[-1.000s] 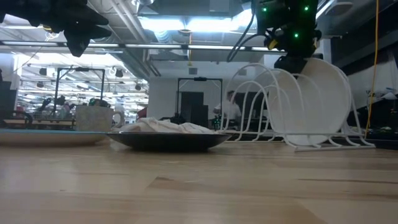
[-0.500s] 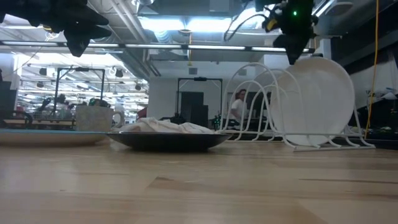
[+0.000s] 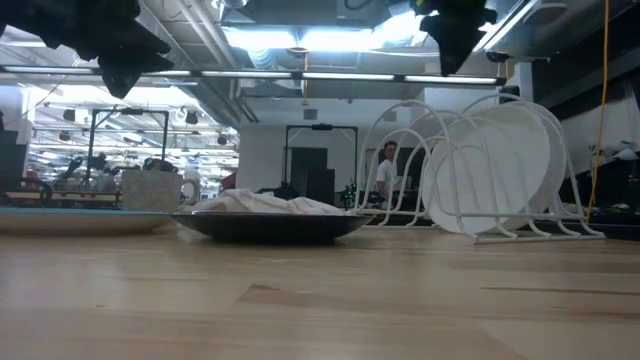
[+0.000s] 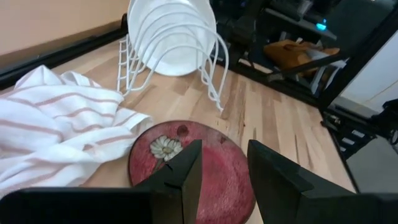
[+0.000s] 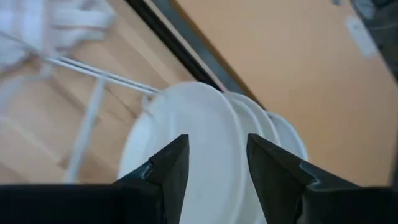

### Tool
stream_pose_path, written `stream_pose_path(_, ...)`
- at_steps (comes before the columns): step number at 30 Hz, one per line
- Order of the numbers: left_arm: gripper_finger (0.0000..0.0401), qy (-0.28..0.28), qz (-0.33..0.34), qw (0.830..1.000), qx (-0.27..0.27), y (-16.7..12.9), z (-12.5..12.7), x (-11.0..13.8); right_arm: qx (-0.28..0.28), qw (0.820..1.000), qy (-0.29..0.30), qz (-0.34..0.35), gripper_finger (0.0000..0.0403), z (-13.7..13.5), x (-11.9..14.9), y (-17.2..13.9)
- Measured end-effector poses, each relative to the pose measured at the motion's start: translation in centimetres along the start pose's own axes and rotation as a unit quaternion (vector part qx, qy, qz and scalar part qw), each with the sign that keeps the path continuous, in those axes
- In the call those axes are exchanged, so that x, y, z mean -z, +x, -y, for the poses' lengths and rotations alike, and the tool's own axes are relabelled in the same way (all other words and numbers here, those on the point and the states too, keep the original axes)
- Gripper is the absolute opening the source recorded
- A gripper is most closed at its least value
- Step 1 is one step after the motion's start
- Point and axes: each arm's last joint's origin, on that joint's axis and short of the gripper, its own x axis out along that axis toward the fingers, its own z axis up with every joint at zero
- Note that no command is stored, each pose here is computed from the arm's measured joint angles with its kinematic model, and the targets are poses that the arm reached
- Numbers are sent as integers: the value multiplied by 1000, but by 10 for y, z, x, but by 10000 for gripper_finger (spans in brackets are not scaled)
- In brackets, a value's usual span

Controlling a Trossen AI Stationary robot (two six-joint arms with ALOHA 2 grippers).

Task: Sort dishes
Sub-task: Put the brown plate into the white dish rack

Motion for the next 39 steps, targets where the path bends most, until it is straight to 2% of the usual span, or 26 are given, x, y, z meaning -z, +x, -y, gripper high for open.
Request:
stream_pose_path(6, 117, 5, -18, 1000, -7, 0, -1, 4, -73, 996, -8, 52, 166, -13, -12, -5)
stream_pose_path(11, 117, 29, -31, 999, -4, 3, -1, 5, -114, 985, -29, 127, 166, -40, -20, -19)
stream_pose_path(15, 117, 64, -65, 996, 24, 12, 3, 9, -140, 976, -47, 160, 166, -66, -23, -24)
stream_pose_path(20, 117, 129, -122, 982, 67, 33, 14, 19, -175, 969, -82, 150, 166, -104, -22, -17)
stream_pose_path(24, 117, 212, -172, 957, 94, 52, 24, 35, -206, 964, -118, 117, 166, -134, -19, -4)
stream_pose_path(28, 117, 301, -222, 919, 121, 67, 32, 55, -235, 957, -148, 83, 166, -164, -15, 12)
stream_pose_path(33, 117, 388, -240, 877, 152, 84, 41, 74, -250, 951, -164, 73, 166, -197, -11, 28)
stream_pose_path(36, 117, 443, -237, 852, 147, 93, 45, 83, -265, 947, -166, 68, 166, -212, -11, 38)
stream_pose_path(39, 117, 490, -236, 831, 115, 102, 45, 92, -283, 942, -168, 61, 166, -223, -11, 47)
